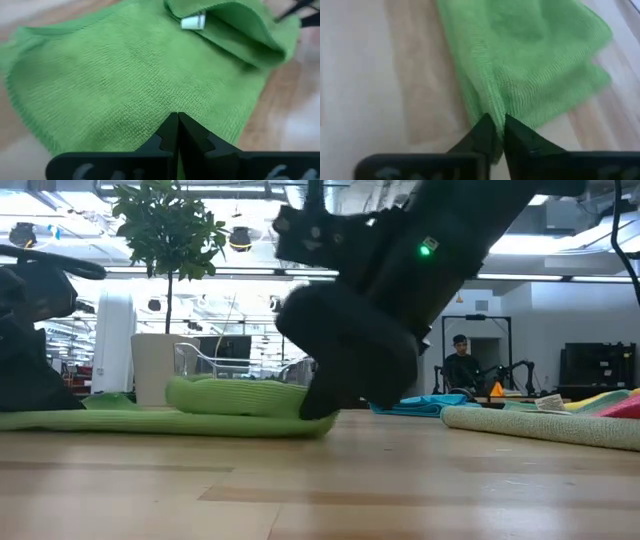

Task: Fold microfiber towels
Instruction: Fold the green microfiber cloth

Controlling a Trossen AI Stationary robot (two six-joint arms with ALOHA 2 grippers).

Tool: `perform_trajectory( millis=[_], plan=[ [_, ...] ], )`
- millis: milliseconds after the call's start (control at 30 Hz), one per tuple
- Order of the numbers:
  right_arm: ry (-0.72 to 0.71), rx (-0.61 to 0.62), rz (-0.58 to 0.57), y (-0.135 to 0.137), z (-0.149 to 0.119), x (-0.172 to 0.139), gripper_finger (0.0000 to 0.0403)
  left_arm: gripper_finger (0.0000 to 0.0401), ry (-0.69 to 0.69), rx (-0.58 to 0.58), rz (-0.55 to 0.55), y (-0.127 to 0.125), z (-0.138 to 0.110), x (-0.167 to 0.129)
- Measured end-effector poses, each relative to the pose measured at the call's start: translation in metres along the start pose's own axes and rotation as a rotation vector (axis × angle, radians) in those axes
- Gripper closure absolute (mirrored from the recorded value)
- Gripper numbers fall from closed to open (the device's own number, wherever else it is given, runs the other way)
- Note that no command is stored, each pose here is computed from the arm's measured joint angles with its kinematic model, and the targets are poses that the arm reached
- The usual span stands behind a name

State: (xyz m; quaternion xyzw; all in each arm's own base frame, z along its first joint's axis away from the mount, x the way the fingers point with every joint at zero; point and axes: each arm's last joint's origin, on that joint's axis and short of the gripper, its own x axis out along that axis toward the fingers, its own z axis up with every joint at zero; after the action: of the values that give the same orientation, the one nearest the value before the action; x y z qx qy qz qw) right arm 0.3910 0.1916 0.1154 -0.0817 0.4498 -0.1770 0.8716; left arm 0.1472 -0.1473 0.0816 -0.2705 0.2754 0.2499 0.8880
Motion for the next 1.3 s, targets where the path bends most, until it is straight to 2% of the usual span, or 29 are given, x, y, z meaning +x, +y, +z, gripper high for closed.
perform_trajectory(
  millis=[300,433,533,600,667,800,900,1000,1100,1200,1300],
  plan=[
    [0.017,-0.013,-0.009,-0.002,-0.002,-0.007,0.0261,0.0401,0.005,-0.064,-0.107,-0.012,-0.004,-0.005],
    [-0.025,0.012,0.017,-0.002,0.006,-0.017,0.0232,0.0401,-0.008,-0.147,-0.186,-0.038,0.001,-0.011],
    [-0.071,0.019,0.031,0.003,0.009,-0.021,0.0214,0.0401,-0.056,-0.097,-0.196,-0.052,0.006,-0.014],
    [-0.152,0.009,0.046,0.008,0.015,-0.025,0.0206,0.0401,-0.100,-0.051,-0.204,-0.062,0.012,-0.015],
    [-0.240,-0.016,0.080,0.013,0.025,-0.028,0.0202,0.0401,-0.113,0.013,-0.165,-0.062,0.016,-0.011],
    [-0.354,-0.037,0.143,0.008,0.045,-0.025,0.0201,0.0401,-0.085,0.055,-0.052,-0.050,0.024,0.002],
    [-0.352,-0.052,0.130,-0.002,0.051,-0.016,0.0203,0.0401,-0.044,0.082,0.015,-0.042,0.025,0.005],
    [-0.337,-0.058,0.194,-0.010,0.056,-0.009,0.0204,0.0401,-0.018,0.092,0.041,-0.038,0.025,0.006],
    [-0.339,-0.084,0.248,-0.005,0.054,0.005,0.0204,0.0401,-0.015,0.092,0.041,-0.038,0.024,0.005],
    [-0.356,-0.117,0.257,0.001,0.051,0.014,0.0203,0.0401,-0.012,0.093,0.040,-0.038,0.024,0.005],
    [-0.325,-0.147,0.201,0.003,0.042,0.021,0.0203,0.0401,-0.006,0.093,0.040,-0.038,0.024,0.005]
  ],
)
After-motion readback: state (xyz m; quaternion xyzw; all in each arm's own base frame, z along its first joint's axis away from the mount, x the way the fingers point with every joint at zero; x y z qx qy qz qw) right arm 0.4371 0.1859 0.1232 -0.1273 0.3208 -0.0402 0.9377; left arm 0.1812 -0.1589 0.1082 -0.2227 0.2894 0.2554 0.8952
